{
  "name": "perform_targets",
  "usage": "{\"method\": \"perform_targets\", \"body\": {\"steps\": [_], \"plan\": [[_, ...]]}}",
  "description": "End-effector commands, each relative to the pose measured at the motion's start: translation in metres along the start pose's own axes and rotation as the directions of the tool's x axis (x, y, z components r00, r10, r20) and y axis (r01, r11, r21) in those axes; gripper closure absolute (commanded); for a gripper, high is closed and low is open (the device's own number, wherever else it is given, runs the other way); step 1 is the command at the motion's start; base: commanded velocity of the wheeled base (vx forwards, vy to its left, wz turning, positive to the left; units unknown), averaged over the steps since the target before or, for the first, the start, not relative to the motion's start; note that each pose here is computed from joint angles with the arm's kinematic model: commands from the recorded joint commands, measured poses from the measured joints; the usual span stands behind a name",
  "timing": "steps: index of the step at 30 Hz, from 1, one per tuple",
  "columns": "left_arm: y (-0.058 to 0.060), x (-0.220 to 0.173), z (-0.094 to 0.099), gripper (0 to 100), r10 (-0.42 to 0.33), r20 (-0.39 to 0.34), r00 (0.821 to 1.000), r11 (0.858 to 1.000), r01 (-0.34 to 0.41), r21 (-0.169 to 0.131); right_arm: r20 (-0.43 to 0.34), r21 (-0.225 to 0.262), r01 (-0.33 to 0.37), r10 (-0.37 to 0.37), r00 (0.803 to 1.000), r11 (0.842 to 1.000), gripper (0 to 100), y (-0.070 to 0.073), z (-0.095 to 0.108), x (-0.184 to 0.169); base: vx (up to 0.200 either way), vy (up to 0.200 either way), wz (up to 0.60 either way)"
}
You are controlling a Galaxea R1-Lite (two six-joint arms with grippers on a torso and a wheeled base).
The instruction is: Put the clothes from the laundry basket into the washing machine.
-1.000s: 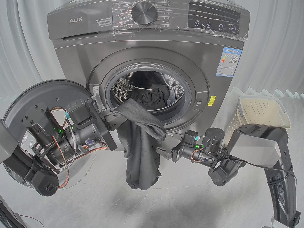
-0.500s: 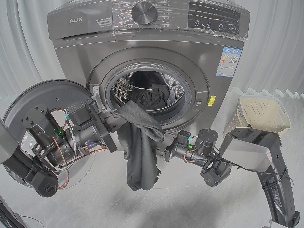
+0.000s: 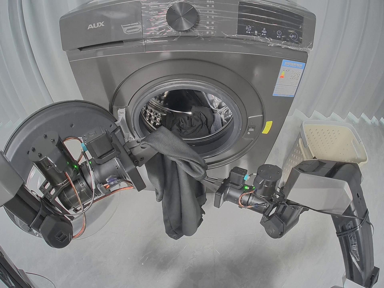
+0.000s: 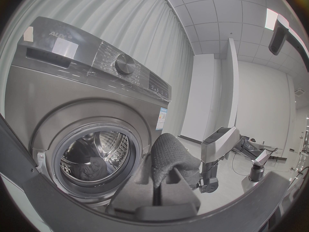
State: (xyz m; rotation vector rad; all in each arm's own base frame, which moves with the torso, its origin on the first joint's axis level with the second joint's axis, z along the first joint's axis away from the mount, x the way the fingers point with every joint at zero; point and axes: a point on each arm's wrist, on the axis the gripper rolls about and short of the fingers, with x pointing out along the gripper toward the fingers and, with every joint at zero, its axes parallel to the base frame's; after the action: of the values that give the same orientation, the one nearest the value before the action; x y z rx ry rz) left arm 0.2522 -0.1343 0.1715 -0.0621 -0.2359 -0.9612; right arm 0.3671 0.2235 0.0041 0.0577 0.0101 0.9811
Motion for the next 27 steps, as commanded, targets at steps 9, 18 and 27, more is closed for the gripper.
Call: {"method": "perform_targets", "body": {"steps": [9,18,27], "plan": [[0.016,-0.025,0.005,100,0.108,-0.012,0.994,0.994,-0.109,-0.033,0.048,-0.046,0.169,-0.167,0.985,0.984,100,0.017,0.094,-0.089,0.000,0.000,0.00],[0.006,-0.047,0.012,100,0.128,-0.022,0.991,0.990,-0.130,-0.061,0.218,-0.066,0.301,-0.281,0.935,0.951,100,0.051,0.161,-0.133,0.000,0.000,0.00],[0.008,-0.047,0.014,100,0.146,-0.011,0.989,0.988,-0.146,-0.055,0.246,-0.046,0.314,-0.294,0.924,0.948,100,0.066,0.172,-0.156,0.000,0.000,0.00]]}}
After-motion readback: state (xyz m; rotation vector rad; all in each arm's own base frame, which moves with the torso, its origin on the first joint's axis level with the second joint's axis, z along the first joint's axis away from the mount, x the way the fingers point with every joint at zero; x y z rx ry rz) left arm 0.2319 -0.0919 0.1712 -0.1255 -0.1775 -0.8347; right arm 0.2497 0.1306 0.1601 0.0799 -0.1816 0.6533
